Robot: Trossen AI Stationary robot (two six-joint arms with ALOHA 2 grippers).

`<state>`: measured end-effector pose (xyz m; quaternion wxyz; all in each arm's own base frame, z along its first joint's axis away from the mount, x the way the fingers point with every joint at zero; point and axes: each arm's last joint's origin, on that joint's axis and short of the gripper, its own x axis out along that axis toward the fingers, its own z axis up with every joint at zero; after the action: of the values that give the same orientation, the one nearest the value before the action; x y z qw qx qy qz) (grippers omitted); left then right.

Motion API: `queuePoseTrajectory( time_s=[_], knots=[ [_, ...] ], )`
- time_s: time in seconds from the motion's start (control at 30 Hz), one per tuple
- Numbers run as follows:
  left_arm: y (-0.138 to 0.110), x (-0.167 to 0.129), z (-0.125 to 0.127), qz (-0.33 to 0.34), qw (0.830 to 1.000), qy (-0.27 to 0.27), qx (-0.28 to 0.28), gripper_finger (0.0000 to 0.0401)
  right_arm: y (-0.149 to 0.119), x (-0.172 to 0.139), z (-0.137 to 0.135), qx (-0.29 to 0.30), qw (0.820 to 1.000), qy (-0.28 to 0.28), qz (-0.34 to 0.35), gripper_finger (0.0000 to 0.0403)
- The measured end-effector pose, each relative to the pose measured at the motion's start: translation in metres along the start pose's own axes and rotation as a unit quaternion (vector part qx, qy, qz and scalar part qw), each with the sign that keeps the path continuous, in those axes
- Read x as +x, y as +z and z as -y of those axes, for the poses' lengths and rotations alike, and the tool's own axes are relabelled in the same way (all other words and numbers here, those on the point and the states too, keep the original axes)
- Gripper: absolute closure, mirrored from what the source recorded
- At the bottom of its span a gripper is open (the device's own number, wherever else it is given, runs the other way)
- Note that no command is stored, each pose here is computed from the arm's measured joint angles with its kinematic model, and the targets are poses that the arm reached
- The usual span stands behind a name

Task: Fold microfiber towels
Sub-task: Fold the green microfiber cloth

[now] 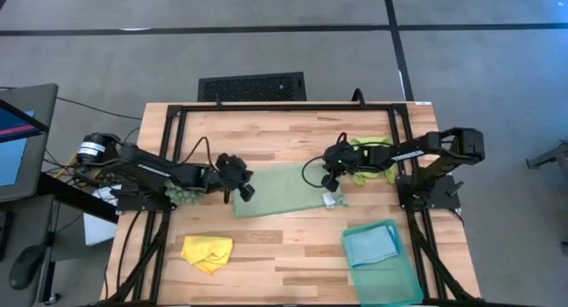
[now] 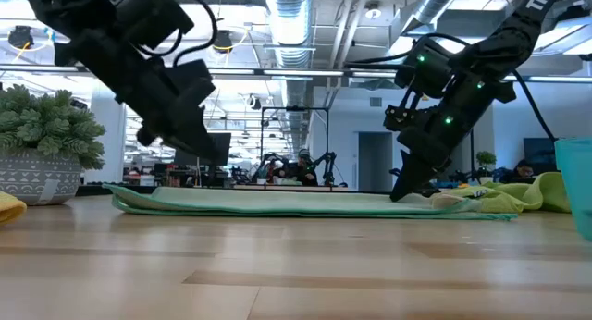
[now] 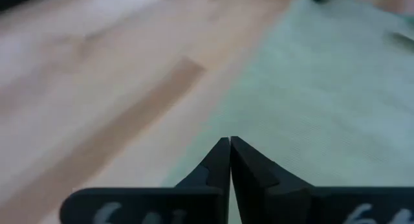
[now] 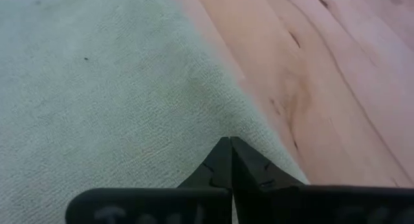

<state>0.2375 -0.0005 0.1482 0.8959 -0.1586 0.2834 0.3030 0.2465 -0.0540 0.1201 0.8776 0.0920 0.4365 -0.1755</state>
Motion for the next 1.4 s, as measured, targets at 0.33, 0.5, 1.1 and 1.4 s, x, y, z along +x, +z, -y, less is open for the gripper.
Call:
queuePoseTrajectory(
  time_s=[0.33, 0.5, 1.1, 1.4],
  knots=[
    [-0.029, 0.04, -0.014, -0.07, 0.995, 0.069, -0.014, 0.04, 0.0, 0.0, 0.0, -0.002, 1.0, -0.002, -0.004, 0.0378],
    [-0.028, 0.041, -0.018, -0.075, 0.994, 0.078, -0.02, 0.0401, -0.002, 0.0, 0.001, -0.004, 1.0, -0.006, -0.015, 0.0386],
    [-0.024, 0.033, -0.008, -0.081, 0.993, 0.089, 0.005, 0.0401, 0.013, 0.006, 0.002, 0.011, 0.997, -0.03, 0.07, 0.0387],
    [-0.032, 0.041, -0.009, -0.085, 0.99, 0.114, 0.013, 0.0401, 0.003, 0.025, 0.006, 0.011, 0.999, -0.039, 0.033, 0.0386]
  ],
)
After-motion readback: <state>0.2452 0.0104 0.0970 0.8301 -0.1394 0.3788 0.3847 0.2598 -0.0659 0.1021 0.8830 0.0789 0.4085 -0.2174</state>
